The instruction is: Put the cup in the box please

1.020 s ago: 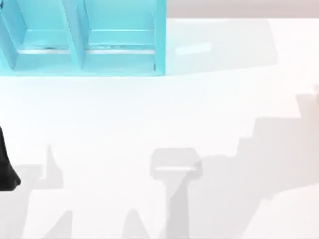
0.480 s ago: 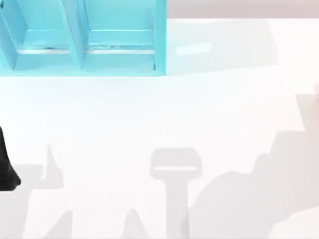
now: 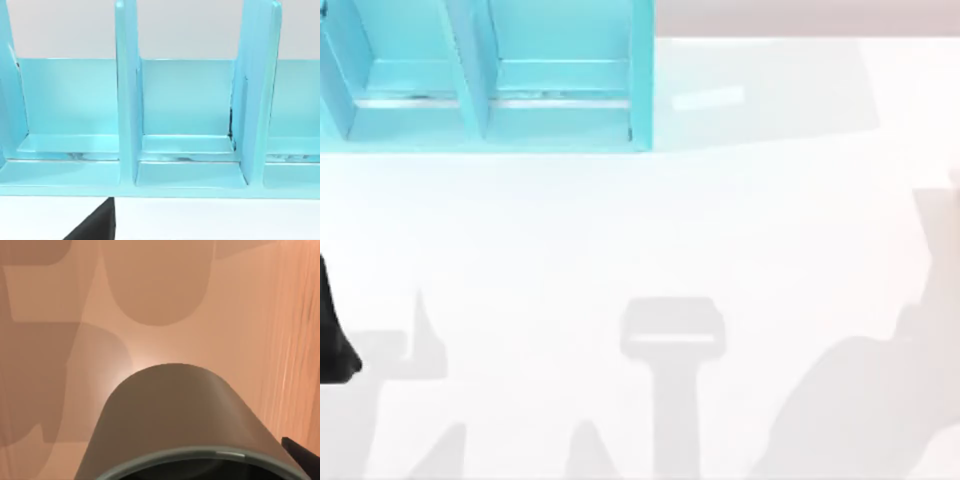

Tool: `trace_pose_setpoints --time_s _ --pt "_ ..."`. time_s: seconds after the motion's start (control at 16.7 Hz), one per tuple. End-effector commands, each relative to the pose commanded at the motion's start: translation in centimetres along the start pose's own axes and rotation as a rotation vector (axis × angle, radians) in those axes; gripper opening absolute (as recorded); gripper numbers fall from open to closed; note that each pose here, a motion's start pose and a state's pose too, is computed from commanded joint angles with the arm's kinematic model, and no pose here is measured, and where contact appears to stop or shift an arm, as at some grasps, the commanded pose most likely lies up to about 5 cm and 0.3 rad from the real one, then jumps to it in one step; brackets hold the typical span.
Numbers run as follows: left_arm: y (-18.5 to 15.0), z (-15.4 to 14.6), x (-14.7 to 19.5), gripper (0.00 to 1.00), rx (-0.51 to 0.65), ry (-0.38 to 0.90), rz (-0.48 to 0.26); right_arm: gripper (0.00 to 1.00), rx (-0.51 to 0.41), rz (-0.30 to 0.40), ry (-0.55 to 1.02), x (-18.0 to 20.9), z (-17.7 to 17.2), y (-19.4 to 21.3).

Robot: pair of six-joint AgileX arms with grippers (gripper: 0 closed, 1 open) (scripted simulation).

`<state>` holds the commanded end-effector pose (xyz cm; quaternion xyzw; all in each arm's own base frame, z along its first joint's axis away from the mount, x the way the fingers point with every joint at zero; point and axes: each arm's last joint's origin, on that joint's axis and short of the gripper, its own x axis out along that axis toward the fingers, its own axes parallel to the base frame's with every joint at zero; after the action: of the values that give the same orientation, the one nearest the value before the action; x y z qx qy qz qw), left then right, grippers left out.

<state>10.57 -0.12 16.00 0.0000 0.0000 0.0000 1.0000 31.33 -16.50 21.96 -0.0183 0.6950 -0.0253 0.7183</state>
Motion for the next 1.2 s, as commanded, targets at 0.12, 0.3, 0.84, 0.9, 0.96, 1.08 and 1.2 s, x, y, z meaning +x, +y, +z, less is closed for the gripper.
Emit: trace_pose_setpoints --time_s 0.12,0.3,0.84,0.9,0.96,1.08,1.2 --pt "0.0 0.0 0.0 1.0 0.0 0.0 0.0 0.0 0.0 0.0 -0.001 0.22 -0.04 0.06" --pt "0.0 0.0 0.0 1.0 0.0 0.0 0.0 0.08 0.0 0.0 -0.001 0.22 -0.04 0.06" --pt "0.0 0.0 0.0 1.0 0.0 0.0 0.0 0.75 0.0 0.0 -0.001 0.22 -0.04 0.06" --pt "0.0 0.0 0.0 1.0 0.0 0.0 0.0 0.83 0.0 0.0 -0.001 0.22 -0.04 0.06" --pt "0.0 0.0 0.0 1.0 0.0 0.0 0.0 0.9 0.0 0.0 -0.001 0.22 -0.04 0.06" --pt "0.0 0.0 0.0 1.0 0.0 0.0 0.0 1.0 0.0 0.0 -0.001 0.22 -0.04 0.06" --pt "0.0 0.0 0.0 1.0 0.0 0.0 0.0 1.0 0.0 0.0 -0.001 0.22 -0.04 0.06"
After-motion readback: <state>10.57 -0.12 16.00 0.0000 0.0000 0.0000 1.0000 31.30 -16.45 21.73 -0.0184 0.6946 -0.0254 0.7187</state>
